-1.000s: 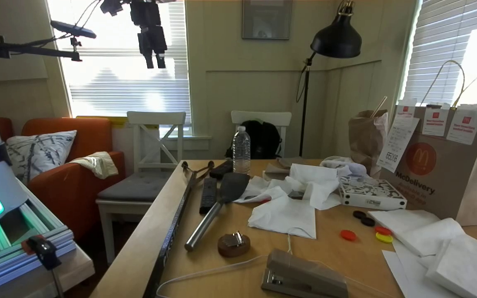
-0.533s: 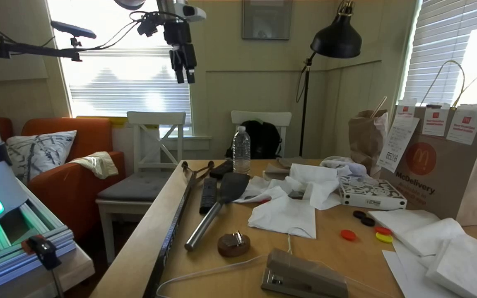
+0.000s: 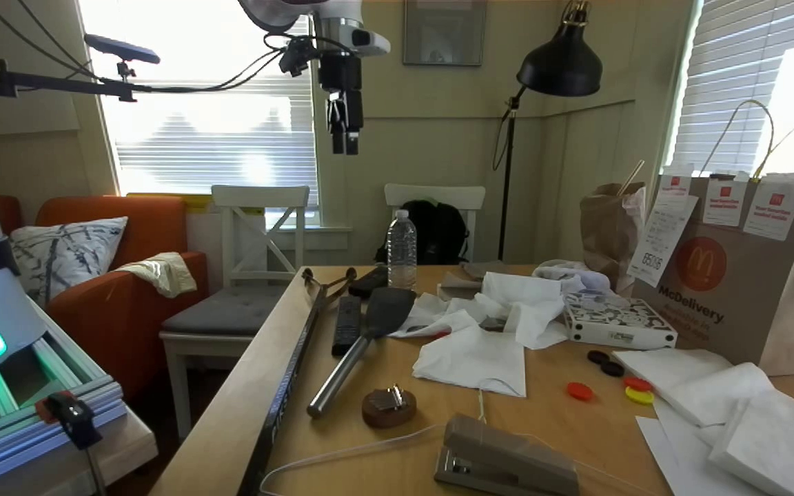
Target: Move the bottle to the right
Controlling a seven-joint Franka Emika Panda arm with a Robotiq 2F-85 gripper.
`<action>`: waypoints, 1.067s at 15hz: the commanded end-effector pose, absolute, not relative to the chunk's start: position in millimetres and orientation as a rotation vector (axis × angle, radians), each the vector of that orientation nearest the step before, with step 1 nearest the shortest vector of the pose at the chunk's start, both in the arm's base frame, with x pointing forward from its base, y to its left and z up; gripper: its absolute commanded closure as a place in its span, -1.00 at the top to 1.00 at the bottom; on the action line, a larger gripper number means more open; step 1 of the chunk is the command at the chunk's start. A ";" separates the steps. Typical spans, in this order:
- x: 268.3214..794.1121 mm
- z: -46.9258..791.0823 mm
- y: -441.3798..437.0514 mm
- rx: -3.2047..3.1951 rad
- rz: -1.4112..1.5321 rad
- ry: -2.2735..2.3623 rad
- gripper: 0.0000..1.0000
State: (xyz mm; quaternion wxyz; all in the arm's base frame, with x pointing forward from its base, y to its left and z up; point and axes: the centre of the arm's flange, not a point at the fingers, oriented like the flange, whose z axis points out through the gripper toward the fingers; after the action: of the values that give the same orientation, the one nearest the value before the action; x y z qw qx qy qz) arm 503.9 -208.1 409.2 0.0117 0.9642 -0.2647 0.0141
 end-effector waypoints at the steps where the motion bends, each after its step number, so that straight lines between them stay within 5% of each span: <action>1: 506.0 408.7 -208.5 3.006 0.038 -0.826 1.00; 16: 599.9 322.0 -242.4 2.857 0.163 -1.104 1.00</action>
State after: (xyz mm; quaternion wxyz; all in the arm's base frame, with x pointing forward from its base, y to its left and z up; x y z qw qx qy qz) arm 576.2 -230.8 331.1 0.0371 0.9386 -0.3393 0.0513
